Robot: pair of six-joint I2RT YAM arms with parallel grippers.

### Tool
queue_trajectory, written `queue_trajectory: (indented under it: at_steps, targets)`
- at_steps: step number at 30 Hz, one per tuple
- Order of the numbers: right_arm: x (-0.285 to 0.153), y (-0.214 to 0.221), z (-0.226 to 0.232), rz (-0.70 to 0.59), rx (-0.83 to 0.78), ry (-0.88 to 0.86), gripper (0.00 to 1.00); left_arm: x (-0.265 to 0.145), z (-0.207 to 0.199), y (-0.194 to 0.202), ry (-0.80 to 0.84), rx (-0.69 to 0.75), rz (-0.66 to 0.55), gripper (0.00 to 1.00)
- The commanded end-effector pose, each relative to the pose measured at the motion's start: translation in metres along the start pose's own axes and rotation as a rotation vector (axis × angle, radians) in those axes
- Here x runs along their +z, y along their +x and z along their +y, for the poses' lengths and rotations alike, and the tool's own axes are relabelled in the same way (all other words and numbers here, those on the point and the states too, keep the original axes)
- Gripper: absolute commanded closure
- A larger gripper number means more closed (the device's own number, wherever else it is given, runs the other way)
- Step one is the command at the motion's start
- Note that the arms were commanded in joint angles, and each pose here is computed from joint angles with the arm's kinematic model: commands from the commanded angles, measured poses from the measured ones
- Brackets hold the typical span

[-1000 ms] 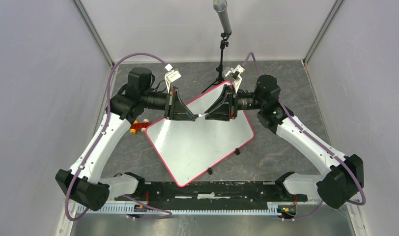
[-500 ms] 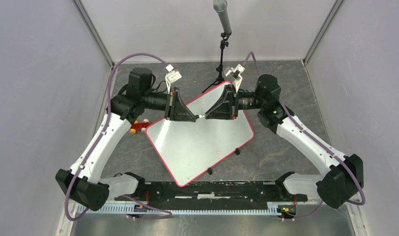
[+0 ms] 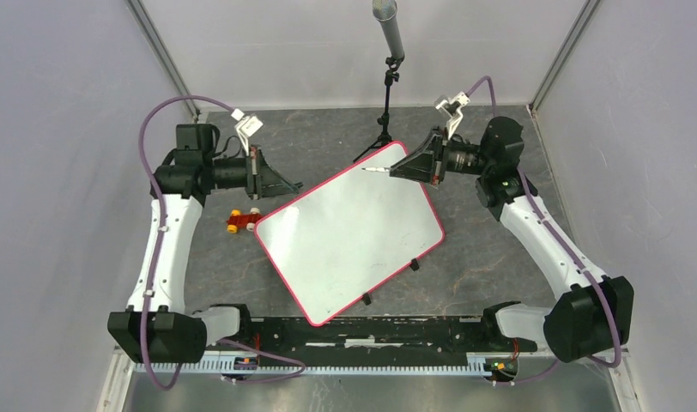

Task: Write a sentence on the whiteboard
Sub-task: Place the pen cap at the center of the board.

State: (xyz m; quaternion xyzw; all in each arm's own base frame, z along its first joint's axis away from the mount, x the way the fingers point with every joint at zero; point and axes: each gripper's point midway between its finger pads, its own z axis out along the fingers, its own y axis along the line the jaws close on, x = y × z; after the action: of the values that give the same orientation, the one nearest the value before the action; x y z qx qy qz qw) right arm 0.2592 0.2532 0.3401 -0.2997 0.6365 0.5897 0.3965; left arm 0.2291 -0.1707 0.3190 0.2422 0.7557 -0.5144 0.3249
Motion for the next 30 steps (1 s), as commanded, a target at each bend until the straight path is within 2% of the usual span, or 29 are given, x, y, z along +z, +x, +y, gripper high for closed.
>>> queue_trajectory:
  at_steps: [1, 3, 7, 9, 12, 21, 30]
  targets:
    - [-0.019, -0.008, 0.007, -0.023, -0.073, -0.01, 1.0, -0.033, 0.036, 0.0, -0.176, 0.074, 0.003, 0.98]
    - [-0.024, -0.008, 0.007, -0.025, -0.098, 0.002, 1.0, -0.049, 0.071, -0.006, -0.319, 0.053, -0.01, 0.98]
    - [-0.034, -0.006, 0.002, -0.01, -0.147, 0.05, 1.0, -0.095, 0.157, -0.02, -0.721, 0.029, -0.026, 0.98]
    - [-0.04, -0.006, -0.001, -0.007, -0.173, 0.074, 1.0, -0.117, 0.195, -0.022, -0.891, 0.047, 0.005, 0.98]
    - [-0.046, -0.006, -0.004, -0.004, -0.21, 0.105, 1.0, -0.135, 0.245, -0.017, -1.035, 0.055, 0.082, 0.98]
    - [-0.063, 0.003, -0.02, 0.007, -0.265, 0.218, 1.0, -0.139, 0.348, 0.019, -1.143, 0.039, 0.262, 0.96]
    - [-0.068, 0.014, -0.025, 0.02, -0.273, 0.248, 1.0, -0.124, 0.399, 0.059, -1.15, -0.002, 0.373, 0.95]
